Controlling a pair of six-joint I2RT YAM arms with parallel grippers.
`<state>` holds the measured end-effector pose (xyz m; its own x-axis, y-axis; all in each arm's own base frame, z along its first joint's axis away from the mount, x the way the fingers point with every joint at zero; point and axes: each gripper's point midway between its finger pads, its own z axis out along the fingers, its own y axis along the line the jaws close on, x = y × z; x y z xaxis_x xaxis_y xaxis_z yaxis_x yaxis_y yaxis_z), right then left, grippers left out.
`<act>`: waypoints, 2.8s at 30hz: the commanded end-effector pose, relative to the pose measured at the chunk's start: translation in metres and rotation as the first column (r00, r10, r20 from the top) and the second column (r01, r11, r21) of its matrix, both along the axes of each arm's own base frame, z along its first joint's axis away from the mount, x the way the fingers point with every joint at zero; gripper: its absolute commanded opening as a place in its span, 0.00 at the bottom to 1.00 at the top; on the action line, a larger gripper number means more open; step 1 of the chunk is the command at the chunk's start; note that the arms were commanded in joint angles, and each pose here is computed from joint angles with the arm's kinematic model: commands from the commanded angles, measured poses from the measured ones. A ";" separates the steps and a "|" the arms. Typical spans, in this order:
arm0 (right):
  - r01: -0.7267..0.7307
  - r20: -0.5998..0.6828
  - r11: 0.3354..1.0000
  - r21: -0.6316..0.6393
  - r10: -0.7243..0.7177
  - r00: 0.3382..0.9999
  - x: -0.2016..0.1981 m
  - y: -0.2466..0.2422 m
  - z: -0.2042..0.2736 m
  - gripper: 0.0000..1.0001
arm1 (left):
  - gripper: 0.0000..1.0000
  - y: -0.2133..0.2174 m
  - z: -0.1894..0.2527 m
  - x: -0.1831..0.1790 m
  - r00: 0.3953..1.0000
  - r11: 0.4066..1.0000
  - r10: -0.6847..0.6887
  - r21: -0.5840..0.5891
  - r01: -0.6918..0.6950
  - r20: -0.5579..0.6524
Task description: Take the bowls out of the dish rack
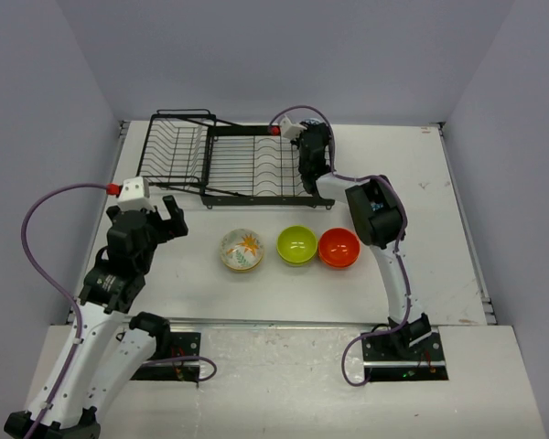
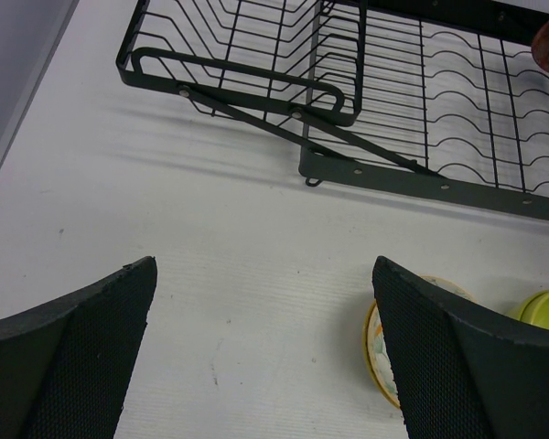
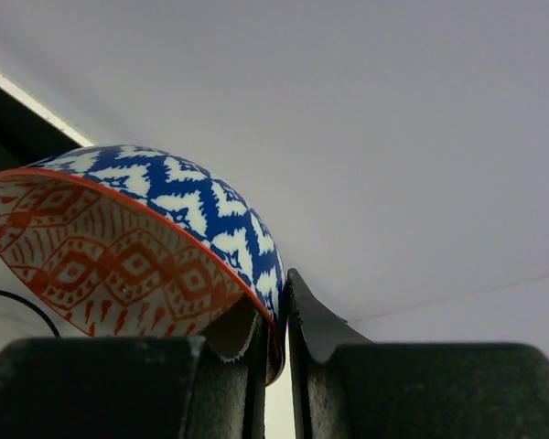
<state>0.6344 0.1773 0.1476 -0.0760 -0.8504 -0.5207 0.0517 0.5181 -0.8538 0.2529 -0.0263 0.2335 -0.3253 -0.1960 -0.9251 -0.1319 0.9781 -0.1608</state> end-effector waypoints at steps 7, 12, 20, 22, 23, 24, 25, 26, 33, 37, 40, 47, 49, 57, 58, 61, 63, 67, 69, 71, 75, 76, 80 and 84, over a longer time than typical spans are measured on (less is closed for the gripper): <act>-0.051 0.276 0.979 0.196 -0.005 0.961 -0.030 -0.002 0.131 0.00 | 1.00 -0.001 0.012 0.002 0.999 1.000 -0.010 0.000 0.010 0.042; -0.080 0.291 0.939 0.334 -0.022 0.956 -0.046 -0.008 0.164 0.00 | 1.00 0.001 0.013 0.003 0.999 1.000 -0.004 0.000 0.004 0.045; -0.005 -0.055 0.547 0.837 0.094 0.994 -0.102 -0.056 0.183 0.00 | 1.00 0.002 0.013 0.003 0.999 1.000 0.000 -0.004 0.000 0.046; 0.134 -0.186 0.406 0.904 0.092 0.978 -0.128 -0.080 0.157 0.00 | 1.00 0.002 0.013 0.003 0.999 1.000 0.000 -0.003 0.000 0.047; 0.168 -0.220 0.383 0.908 0.095 0.971 -0.149 -0.087 0.155 0.00 | 1.00 0.003 0.011 0.004 0.999 1.000 0.008 0.002 -0.008 0.039; 0.250 -0.295 0.357 0.900 0.076 0.953 -0.166 -0.095 0.140 0.00 | 1.00 0.004 0.010 0.005 0.999 1.000 0.013 0.005 -0.013 0.034; 0.278 -0.315 0.338 0.899 0.060 0.947 -0.174 -0.104 0.135 0.00 | 1.00 0.005 0.010 0.006 1.000 1.000 0.019 0.007 -0.019 0.025; 0.303 -0.339 0.318 0.898 0.062 0.939 -0.192 -0.111 0.125 0.00 | 1.00 0.004 0.007 0.007 1.000 1.000 0.020 0.009 -0.020 0.007; 0.485 -0.487 0.044 0.873 0.068 0.871 -0.237 -0.162 0.059 0.00 | 1.00 0.008 0.007 0.006 0.999 0.999 0.038 0.008 -0.038 0.013; 0.597 -0.595 0.039 0.802 -0.047 0.802 -0.251 -0.185 0.015 0.00 | 1.00 0.009 0.006 0.003 0.999 0.999 0.044 0.008 -0.044 0.019; 0.644 -0.642 0.020 0.765 -0.061 0.764 -0.259 -0.190 -0.006 0.00 | 1.00 0.004 0.002 0.005 1.000 1.000 0.019 0.002 -0.019 0.008; 0.705 -0.707 0.040 0.708 0.035 0.707 -0.266 -0.176 -0.024 0.02 | 1.00 0.000 -0.007 0.010 0.999 1.000 -0.001 0.011 0.001 -0.036; 0.720 -0.722 0.048 0.692 0.056 0.690 -0.266 -0.174 -0.029 0.03 | 1.00 -0.001 -0.007 0.011 0.999 1.000 -0.007 0.009 0.008 -0.033; 0.743 -0.740 0.025 0.669 0.115 0.663 -0.263 -0.173 -0.040 0.07 | 1.00 -0.006 -0.011 0.013 0.998 0.999 -0.033 0.006 0.033 -0.049; 0.741 -0.739 0.024 0.671 0.116 0.664 -0.262 -0.174 -0.040 0.07 | 1.00 -0.007 -0.011 0.012 0.998 0.999 -0.034 0.003 0.034 -0.046; 0.744 -0.740 0.026 0.668 0.128 0.660 -0.265 -0.172 -0.043 0.10 | 1.00 -0.007 -0.010 0.012 0.998 0.999 -0.034 0.004 0.034 -0.043; 0.753 -0.748 0.025 0.658 0.139 0.649 -0.267 -0.171 -0.048 0.11 | 1.00 -0.008 -0.011 0.013 0.998 0.999 -0.041 0.002 0.041 -0.048; 0.757 -0.748 0.027 0.652 0.182 0.638 -0.264 -0.165 -0.051 0.11 | 1.00 -0.010 -0.012 0.013 0.998 0.999 -0.051 -0.003 0.051 -0.047; 0.761 -0.751 0.026 0.648 0.189 0.633 -0.264 -0.164 -0.053 0.12 | 1.00 -0.009 -0.012 0.012 0.998 0.999 -0.049 -0.002 0.049 -0.043; 0.766 -0.755 0.023 0.643 0.187 0.628 -0.266 -0.166 -0.055 0.12 | 1.00 -0.008 -0.010 0.011 0.998 0.999 -0.044 -0.004 0.044 -0.033; 0.770 -0.761 0.026 0.638 0.172 0.625 -0.268 -0.169 -0.058 0.12 | 1.00 -0.009 -0.010 0.011 0.998 0.999 -0.047 -0.005 0.047 -0.032; 0.771 -0.762 0.026 0.637 0.171 0.624 -0.268 -0.169 -0.058 0.12 | 1.00 -0.009 -0.009 0.011 0.998 0.999 -0.050 -0.007 0.049 -0.031; 0.775 -0.767 0.026 0.632 0.167 0.620 -0.268 -0.170 -0.061 0.14 | 1.00 -0.010 -0.010 0.011 0.998 0.999 -0.052 -0.008 0.052 -0.032; 0.781 -0.773 0.028 0.624 0.163 0.613 -0.270 -0.171 -0.065 0.14 | 1.00 -0.010 -0.009 0.010 0.998 0.999 -0.054 -0.010 0.054 -0.027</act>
<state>0.3520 0.0074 0.0724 -0.7901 0.4835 -0.3767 0.3609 0.8638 0.3516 0.2595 -0.0356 0.2177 -0.3943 -0.1861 -0.8999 -0.1003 0.9821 -0.1592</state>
